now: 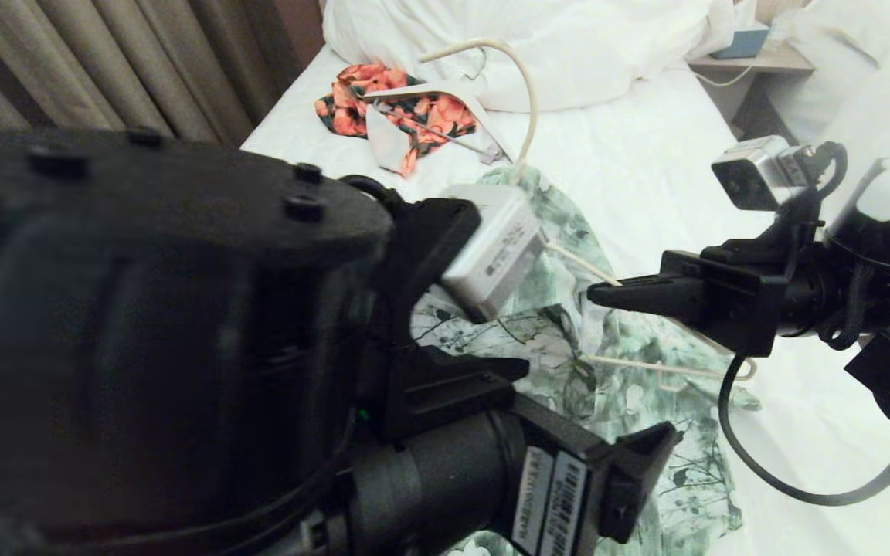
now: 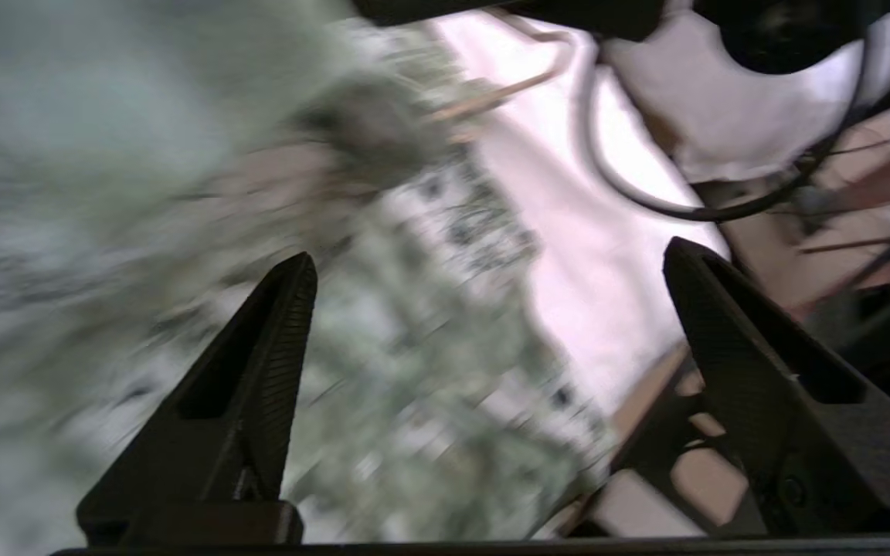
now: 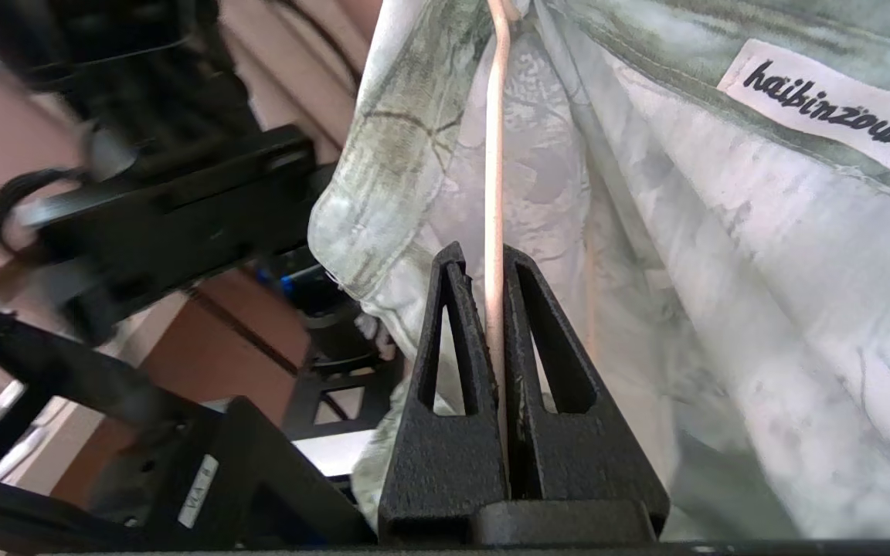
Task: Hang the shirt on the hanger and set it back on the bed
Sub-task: Hook the other side of the shirt onto the hanger
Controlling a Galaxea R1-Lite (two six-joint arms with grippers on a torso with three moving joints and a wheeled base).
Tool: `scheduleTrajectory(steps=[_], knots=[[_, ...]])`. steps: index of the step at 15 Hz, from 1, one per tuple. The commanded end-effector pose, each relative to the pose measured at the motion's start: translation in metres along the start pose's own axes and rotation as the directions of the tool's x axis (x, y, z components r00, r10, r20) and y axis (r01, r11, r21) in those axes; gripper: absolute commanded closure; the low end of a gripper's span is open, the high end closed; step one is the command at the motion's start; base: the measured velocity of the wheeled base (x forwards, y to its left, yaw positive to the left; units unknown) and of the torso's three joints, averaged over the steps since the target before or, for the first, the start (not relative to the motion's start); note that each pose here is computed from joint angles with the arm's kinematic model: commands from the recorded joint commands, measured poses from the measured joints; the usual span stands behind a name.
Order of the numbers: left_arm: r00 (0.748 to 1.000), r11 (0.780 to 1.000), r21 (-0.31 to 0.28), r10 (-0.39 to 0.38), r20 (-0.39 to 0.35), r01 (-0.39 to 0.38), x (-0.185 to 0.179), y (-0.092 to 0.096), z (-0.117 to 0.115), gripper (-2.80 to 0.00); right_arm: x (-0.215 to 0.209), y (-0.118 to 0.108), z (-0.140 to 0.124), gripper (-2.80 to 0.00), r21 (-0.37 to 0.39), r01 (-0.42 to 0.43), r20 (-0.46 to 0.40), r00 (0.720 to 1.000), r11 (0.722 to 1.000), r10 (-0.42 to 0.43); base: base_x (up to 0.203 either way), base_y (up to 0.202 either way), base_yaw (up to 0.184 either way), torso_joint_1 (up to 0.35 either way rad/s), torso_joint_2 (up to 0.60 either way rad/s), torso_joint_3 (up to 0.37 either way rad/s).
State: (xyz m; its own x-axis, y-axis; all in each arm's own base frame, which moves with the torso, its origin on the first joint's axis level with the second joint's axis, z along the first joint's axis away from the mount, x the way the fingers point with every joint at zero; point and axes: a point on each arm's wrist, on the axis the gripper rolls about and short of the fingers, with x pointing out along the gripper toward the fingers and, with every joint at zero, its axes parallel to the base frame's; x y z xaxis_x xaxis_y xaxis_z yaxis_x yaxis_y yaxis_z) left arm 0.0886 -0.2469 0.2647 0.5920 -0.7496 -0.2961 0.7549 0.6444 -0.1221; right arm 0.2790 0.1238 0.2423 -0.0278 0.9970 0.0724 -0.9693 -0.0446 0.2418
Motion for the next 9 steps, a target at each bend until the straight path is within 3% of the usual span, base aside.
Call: scheduleTrajectory(steps=[1, 2, 3, 9], knots=[[0.998, 0.999, -0.026, 0.020, 0.056, -0.019, -0.036, 0.015, 0.008, -2.80, 0.010, 0.001, -0.002, 0.00, 0.005, -0.038, -0.011, 0.999, 0.999, 0.038, 0.000, 0.000, 0.000, 0.000, 0.00, 0.000], [0.997, 0.999, -0.035, 0.037, 0.073, -0.034, -0.053, 0.025, 0.008, -2.80, 0.016, 0.003, 0.000, 0.00, -0.002, -0.059, -0.012, 0.998, 0.998, 0.059, 0.000, 0.000, 0.000, 0.000, 0.00, 0.000], [0.995, 0.998, -0.038, 0.052, 0.091, -0.048, -0.070, 0.034, 0.008, 0.00, 0.020, 0.005, 0.002, 0.00, 0.006, -0.073, -0.013, 0.997, 0.997, 0.073, 0.000, 0.000, 0.000, 0.000, 0.00, 0.000], [0.963, 0.983, -0.030, 0.181, 0.199, -0.179, -0.187, 0.083, -0.011, 0.00, 0.038, 0.009, 0.012, 0.00, 0.041, -0.122, -0.008, 0.992, 0.992, 0.123, 0.000, 0.000, 0.000, 0.000, 0.00, 0.000]])
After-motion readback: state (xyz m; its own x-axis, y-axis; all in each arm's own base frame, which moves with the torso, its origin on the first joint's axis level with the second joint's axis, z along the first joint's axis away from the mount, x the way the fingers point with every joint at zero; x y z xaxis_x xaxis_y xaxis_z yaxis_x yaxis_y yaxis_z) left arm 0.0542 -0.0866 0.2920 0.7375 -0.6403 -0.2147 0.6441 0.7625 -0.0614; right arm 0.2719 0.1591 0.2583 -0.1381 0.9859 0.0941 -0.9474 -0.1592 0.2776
